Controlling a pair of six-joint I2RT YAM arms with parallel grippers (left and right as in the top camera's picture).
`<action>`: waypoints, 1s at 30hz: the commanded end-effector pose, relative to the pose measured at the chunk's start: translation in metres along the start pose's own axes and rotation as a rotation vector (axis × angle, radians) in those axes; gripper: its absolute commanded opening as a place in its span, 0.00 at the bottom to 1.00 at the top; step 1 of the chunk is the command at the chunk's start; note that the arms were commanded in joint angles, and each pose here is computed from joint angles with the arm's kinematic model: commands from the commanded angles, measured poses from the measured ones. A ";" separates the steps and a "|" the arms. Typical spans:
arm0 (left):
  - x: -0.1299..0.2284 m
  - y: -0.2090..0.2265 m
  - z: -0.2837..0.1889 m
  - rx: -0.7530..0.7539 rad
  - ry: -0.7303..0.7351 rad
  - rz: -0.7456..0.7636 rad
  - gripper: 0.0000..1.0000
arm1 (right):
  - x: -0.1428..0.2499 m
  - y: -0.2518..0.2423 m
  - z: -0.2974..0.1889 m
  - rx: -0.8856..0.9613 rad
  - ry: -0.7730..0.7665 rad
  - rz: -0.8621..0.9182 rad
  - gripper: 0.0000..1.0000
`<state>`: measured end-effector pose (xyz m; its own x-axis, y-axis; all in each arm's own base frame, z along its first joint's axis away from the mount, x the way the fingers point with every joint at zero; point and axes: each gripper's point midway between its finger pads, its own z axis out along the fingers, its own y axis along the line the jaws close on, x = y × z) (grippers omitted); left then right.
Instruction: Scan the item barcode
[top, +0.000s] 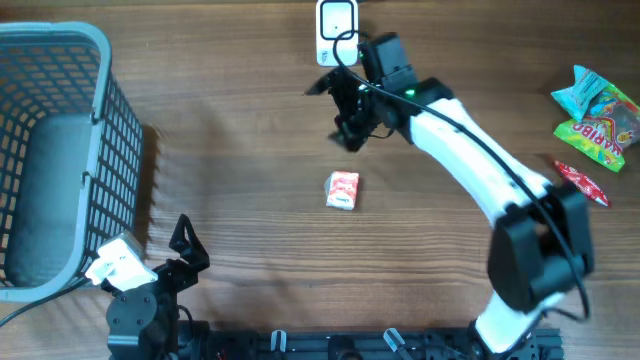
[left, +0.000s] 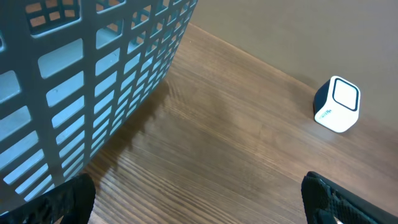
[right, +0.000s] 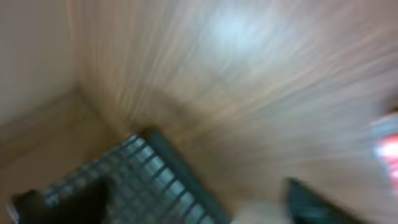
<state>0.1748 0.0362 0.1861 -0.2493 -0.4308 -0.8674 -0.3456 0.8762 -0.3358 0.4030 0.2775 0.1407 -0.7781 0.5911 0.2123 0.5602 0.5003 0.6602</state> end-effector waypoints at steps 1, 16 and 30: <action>-0.001 0.001 0.000 -0.003 -0.008 0.011 1.00 | -0.046 -0.043 -0.040 0.258 -0.306 -0.231 0.15; -0.001 0.001 0.000 -0.003 -0.008 0.011 1.00 | -0.036 -0.165 0.008 0.679 -0.036 -0.322 0.05; -0.001 0.001 0.000 -0.003 -0.008 0.011 1.00 | -0.026 -0.106 -0.011 0.545 0.115 -1.140 0.84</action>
<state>0.1748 0.0362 0.1861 -0.2490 -0.4308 -0.8674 -0.3455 0.8762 -0.3360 0.3414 0.1960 0.0362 -0.9871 -0.1546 -0.0405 -0.1590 0.9761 0.1479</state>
